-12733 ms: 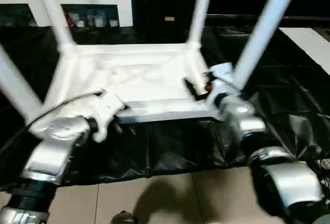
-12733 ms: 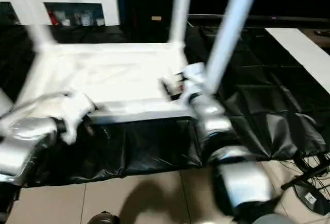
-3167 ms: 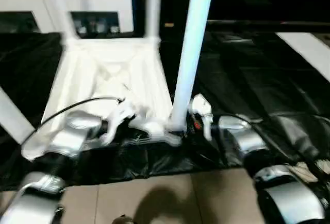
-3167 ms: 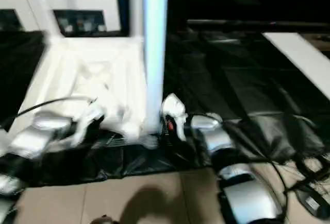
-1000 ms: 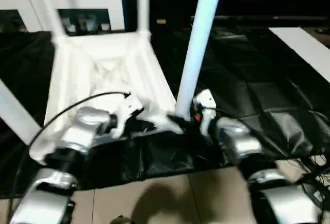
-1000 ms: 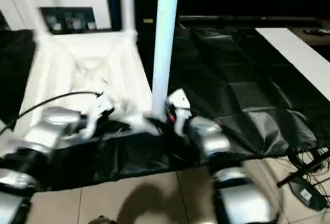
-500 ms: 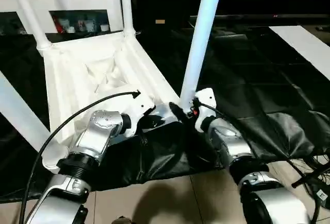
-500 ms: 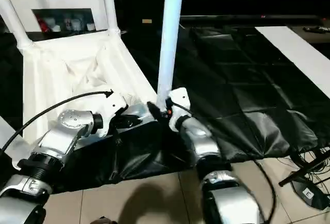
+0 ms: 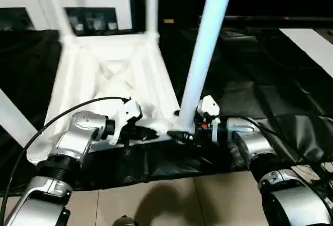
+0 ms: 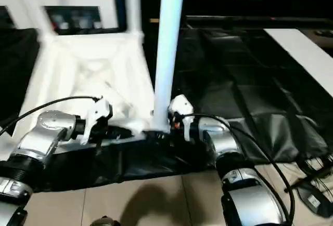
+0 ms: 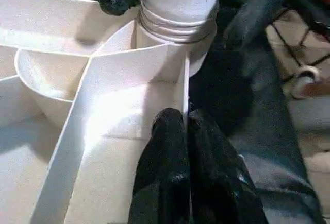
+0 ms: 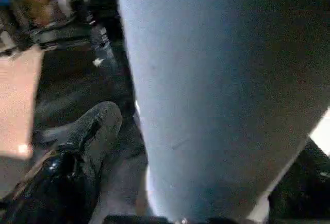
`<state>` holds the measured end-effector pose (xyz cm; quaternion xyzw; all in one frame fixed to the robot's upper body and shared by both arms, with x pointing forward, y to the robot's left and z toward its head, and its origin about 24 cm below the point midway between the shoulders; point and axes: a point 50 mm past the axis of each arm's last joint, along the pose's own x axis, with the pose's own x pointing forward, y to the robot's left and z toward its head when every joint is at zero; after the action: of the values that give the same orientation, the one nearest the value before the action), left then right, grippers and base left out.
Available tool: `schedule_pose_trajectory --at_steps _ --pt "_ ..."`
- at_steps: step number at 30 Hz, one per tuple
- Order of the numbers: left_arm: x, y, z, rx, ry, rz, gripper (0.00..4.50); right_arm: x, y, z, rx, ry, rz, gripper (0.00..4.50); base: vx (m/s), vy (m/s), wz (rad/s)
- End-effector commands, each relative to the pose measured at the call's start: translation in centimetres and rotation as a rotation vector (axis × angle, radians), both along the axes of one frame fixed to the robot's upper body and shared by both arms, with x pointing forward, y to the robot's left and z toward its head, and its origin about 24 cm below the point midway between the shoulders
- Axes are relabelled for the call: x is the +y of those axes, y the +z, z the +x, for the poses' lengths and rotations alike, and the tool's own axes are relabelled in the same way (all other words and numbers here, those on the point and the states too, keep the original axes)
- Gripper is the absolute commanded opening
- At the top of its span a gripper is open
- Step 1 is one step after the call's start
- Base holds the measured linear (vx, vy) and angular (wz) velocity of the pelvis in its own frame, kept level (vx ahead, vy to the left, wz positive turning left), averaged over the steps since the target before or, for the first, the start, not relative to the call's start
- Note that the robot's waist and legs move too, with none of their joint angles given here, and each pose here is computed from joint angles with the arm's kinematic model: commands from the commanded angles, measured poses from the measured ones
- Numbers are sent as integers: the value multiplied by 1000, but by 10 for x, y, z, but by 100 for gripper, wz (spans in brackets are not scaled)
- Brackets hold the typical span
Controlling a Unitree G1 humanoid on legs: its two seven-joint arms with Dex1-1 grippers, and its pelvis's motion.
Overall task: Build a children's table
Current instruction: Rotate leg to tighten
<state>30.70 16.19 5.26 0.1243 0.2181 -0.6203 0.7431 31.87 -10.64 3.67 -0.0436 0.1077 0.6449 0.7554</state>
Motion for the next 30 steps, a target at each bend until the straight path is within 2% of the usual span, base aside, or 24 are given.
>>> schedule_pose_trajectory --at_steps 1,3,5,6,13,22,24,25,27,28,29,30 --pt "-10 2 0 9 -53 -58 0 7 -1 -5 17 112 -24 369 0 0 0" --pt "-9 2 0 14 -64 -59 0 7 0 -5 28 128 -25 338 0 0 0" --pt "-8 2 0 17 -72 -58 0 7 1 -5 30 140 -28 333 0 0 0" --pt "-7 2 0 20 -83 -53 0 7 1 -6 40 160 -30 314 0 0 0" --pt "1 3 -2 44 -116 -39 0 7 0 -10 71 224 -44 257 0 0 0" --pt "-2 1 0 37 -62 -50 0 8 -6 -14 109 182 -11 251 0 0 0" --pt "-5 -1 8 -9 45 -14 0 10 -11 -11 111 48 6 251 0 0 0" --pt "-5 -1 8 -11 49 -14 0 10 -11 -11 112 41 4 251 0 0 0" --pt "-8 0 13 -40 122 -12 0 11 -18 -7 116 -80 -37 251 0 0 0" --pt "-15 0 16 -54 193 -28 0 16 -25 -5 125 -199 -51 251 0 0 0" --pt "-18 0 17 -53 208 -32 0 18 -27 -4 133 -242 -47 251 0 0 0" --pt "-30 -2 17 -60 263 -42 0 27 -31 0 165 -385 -20 251 0 0 0"
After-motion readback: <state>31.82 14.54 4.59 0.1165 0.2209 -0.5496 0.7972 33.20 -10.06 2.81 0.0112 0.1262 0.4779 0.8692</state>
